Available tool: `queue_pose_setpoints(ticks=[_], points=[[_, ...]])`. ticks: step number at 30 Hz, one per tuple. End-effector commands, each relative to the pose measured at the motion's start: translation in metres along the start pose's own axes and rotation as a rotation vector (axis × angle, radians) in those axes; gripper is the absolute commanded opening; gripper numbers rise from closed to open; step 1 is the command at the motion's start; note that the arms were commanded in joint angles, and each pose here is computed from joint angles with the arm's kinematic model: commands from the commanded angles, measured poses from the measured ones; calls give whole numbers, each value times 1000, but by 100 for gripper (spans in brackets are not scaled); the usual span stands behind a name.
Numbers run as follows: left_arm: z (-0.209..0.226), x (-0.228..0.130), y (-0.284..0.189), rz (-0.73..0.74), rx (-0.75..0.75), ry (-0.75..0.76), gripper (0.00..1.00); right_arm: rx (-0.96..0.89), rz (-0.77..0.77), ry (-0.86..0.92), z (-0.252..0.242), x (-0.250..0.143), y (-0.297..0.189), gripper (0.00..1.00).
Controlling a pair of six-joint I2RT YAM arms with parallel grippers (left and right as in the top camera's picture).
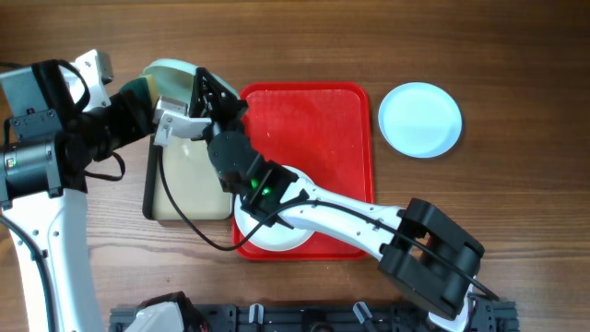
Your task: Clean dirty plates on tray and stack at the side
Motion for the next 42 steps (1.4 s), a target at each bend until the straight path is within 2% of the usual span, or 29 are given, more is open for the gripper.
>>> queue_pose_setpoints(ticks=[1,9,12,15,16,20,24,32,36,39,42], points=[[2,-1,1,6,2,-7,4,-28,8,19,-12,4,-1,4],[1,-1,2,7,2,-7,4,4,49,68,-6,-4,2,4],[1,-1,2,6,2,-7,4,88,160,249,8,-35,14,4],[1,-1,2,6,2,-7,5,128,337,500,17,-84,29,4],[1,-1,2,6,2,-7,4,156,361,549,20,-94,32,4],[1,-1,2,6,2,-6,5,522,379,921,41,-135,41,4],[2,0,2,7,2,-7,5,650,423,1183,36,-166,48,4],[4,1,10,28,9,-16,5,668,589,1231,36,-209,44,4],[5,1,11,32,11,-17,4,677,718,1375,32,-234,38,4],[5,2,13,35,12,-19,4,737,682,1470,12,-245,36,4],[6,3,14,37,13,-19,4,683,669,1521,-21,-268,33,4]])
Point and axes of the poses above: each gripper's point midway between its finger pads, its own y axis out along the fingers, its own z axis along the line the jaws close on, x = y × z, the point moved 9 cm from there along -y, back along the fingers, and after that the axes turned 9 degrees about -y, right-handed, at the moved point
